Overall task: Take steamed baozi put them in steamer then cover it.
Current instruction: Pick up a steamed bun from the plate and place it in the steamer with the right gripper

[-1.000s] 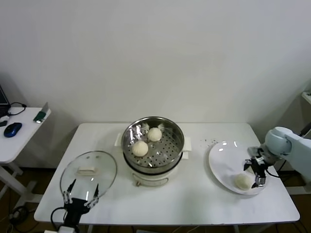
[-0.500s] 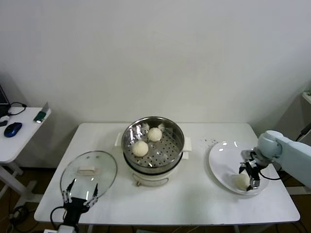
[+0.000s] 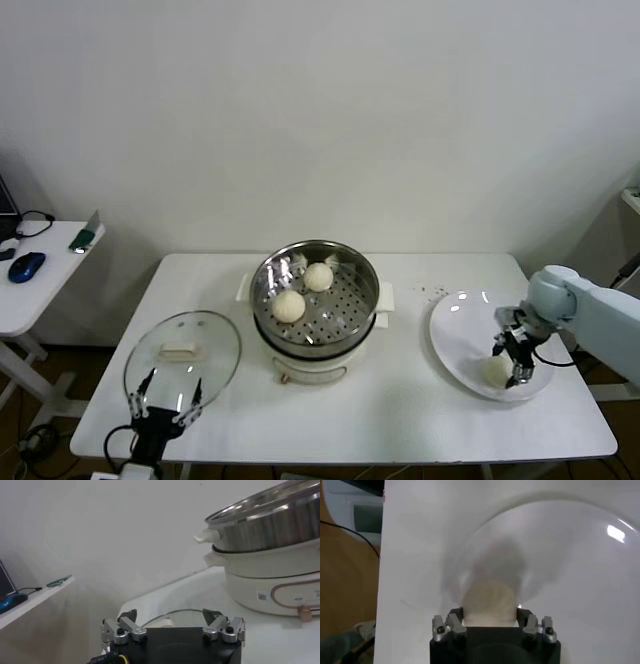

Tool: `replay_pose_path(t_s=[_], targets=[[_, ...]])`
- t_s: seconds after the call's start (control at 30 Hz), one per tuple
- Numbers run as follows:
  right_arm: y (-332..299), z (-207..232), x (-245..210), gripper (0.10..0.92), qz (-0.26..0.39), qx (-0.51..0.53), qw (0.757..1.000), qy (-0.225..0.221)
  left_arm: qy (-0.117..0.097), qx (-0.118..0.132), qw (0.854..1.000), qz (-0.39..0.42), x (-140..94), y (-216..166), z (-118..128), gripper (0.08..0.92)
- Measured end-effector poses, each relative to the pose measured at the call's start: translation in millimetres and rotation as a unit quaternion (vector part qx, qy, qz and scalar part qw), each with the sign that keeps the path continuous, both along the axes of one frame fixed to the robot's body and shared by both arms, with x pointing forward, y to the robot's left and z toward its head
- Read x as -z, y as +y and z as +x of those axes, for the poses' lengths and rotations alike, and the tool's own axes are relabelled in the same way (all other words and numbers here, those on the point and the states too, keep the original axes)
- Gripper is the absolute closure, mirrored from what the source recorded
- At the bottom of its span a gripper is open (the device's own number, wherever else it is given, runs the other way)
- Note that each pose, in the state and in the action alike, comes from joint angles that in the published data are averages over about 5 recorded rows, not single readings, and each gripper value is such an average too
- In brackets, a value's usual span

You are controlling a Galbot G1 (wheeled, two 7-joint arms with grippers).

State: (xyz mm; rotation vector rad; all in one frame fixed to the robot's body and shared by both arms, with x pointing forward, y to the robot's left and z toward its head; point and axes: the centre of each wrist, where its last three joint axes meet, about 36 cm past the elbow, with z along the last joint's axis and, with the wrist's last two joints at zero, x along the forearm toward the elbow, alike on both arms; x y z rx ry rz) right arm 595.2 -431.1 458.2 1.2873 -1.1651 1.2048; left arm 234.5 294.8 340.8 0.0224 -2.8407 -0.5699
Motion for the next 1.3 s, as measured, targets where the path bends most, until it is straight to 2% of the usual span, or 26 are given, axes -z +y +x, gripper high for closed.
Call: replay_pose_path(t_s=[0.27,0.43,0.6,0.77,0.93,1.1,1.3], targets=[[9,27,-34,0.344,0.003,-0.045,0.999,-0.012,0.000,0.000,1.000,-0.001,-1,-1,0,0.177],[37,56,-84,0.343,0.001,-0.124,0.992,-0.025,0.001,0.000,1.000,-0.001,-1,-1,-2,0.177],[86,83,-151,0.337,-0.006,-0.228,0.973,-0.044,0.003,0.001,1.000,-0.002,0,-3,-4,0.177],[148,96,-218,0.332,-0.017,-0.334,0.940,-0.067,0.005,0.001,1.000,-0.002,0,-4,-5,0.177],[223,94,-258,0.327,-0.027,-0.436,0.896,-0.074,0.005,0.000,1.000,-0.006,0,-5,-6,0.177],[298,84,-267,0.327,-0.039,-0.524,0.848,-0.068,0.001,-0.003,1.000,-0.011,-2,-6,-6,0.177],[374,68,-252,0.320,-0.056,-0.608,0.790,-0.057,-0.001,-0.005,1.000,-0.009,-6,-2,-7,0.177]])
